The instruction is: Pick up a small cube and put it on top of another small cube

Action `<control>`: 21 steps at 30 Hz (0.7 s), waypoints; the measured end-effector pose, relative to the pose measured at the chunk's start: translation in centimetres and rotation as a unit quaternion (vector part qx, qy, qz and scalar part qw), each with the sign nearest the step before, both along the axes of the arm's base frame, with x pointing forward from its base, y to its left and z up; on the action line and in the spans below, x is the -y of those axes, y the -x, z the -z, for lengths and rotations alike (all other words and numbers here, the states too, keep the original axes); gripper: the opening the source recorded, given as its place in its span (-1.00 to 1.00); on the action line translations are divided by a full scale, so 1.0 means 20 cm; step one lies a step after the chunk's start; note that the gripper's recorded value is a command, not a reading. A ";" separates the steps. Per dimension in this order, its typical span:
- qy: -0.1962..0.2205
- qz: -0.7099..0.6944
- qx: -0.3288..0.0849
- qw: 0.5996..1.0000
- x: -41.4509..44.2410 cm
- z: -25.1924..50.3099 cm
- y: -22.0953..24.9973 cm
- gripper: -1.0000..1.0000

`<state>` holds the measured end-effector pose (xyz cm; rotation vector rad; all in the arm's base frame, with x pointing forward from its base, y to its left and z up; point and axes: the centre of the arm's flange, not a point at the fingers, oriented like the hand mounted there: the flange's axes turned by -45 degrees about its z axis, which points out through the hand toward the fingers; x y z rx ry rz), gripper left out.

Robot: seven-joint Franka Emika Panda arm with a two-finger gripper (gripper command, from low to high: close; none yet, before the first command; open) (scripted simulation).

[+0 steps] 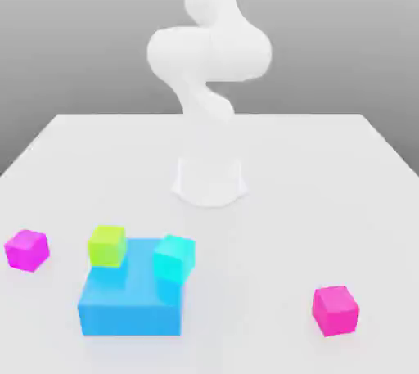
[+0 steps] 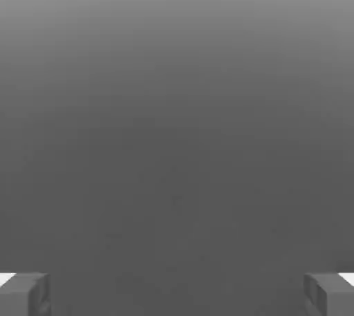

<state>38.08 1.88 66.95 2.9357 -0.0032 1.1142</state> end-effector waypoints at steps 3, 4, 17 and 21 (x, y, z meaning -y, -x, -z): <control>0.007 -0.007 -0.046 0.999 -0.12 0.28 -0.18 0.00; 0.009 -0.009 -0.061 0.998 -0.16 0.37 -0.23 0.00; 0.030 -0.057 -0.246 0.967 -0.66 1.67 -0.38 0.00; 0.034 -0.078 -0.302 0.949 -0.81 2.05 -0.25 0.00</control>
